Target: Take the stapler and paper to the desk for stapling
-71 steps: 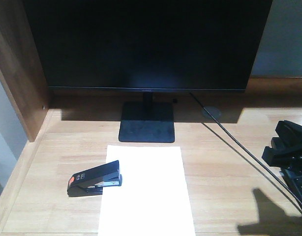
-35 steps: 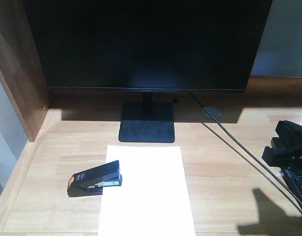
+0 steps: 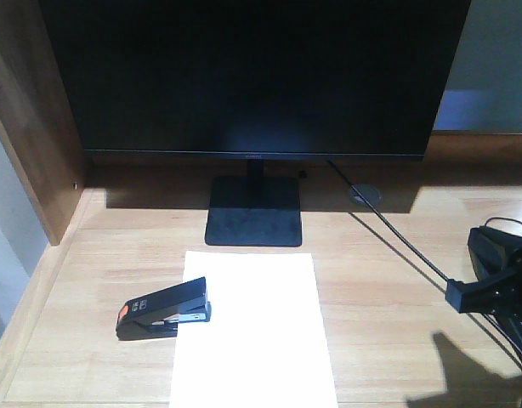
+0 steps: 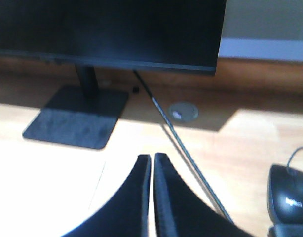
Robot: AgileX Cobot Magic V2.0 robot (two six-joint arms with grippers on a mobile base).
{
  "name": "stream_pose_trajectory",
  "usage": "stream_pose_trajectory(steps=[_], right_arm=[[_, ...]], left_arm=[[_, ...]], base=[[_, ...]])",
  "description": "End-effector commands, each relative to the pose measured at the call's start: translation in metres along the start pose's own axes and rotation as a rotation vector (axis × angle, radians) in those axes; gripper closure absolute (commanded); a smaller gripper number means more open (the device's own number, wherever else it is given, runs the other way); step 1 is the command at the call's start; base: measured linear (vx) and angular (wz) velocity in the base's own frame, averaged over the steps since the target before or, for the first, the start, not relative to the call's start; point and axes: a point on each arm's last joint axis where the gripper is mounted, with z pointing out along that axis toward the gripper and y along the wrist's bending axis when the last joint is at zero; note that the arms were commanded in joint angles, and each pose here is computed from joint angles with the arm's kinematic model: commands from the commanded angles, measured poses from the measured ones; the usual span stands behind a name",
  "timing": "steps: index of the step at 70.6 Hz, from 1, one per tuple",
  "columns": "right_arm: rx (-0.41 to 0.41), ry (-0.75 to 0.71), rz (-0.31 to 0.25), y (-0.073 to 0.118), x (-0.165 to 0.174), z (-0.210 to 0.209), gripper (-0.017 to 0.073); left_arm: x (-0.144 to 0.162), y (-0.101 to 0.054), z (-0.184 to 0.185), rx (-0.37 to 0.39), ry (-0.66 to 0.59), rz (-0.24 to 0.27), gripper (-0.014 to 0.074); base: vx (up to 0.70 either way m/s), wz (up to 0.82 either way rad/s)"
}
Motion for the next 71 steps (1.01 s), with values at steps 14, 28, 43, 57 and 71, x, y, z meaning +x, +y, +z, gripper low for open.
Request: stream_pose_trajectory(steps=[14, 28, 43, 57, 71], right_arm=[[-0.062, -0.044, -0.016, 0.006, -0.011, -0.003, 0.0565], [-0.073, -0.088, -0.022, 0.007, -0.015, -0.004, 0.0565], [-0.064, -0.112, -0.028, 0.005, -0.017, -0.008, 0.0565], [0.063, -0.235, -0.006, -0.015, -0.012, -0.036, 0.0565], [0.183, -0.286, 0.022, -0.026, 0.023, -0.059, 0.0565]], left_arm=[[-0.004, 0.000, -0.001, 0.002, -0.074, -0.011, 0.0600], [-0.004, 0.000, -0.001, 0.002, -0.074, -0.011, 0.0600], [-0.004, 0.000, -0.001, 0.002, -0.074, -0.011, 0.0600], [-0.004, 0.000, -0.001, 0.002, -0.074, -0.011, 0.0600], [-0.004, 0.000, -0.001, 0.002, -0.074, -0.011, 0.0600]], base=[[0.00, 0.00], [0.00, 0.00], [0.00, 0.00], [0.00, 0.00], [0.00, 0.00]])
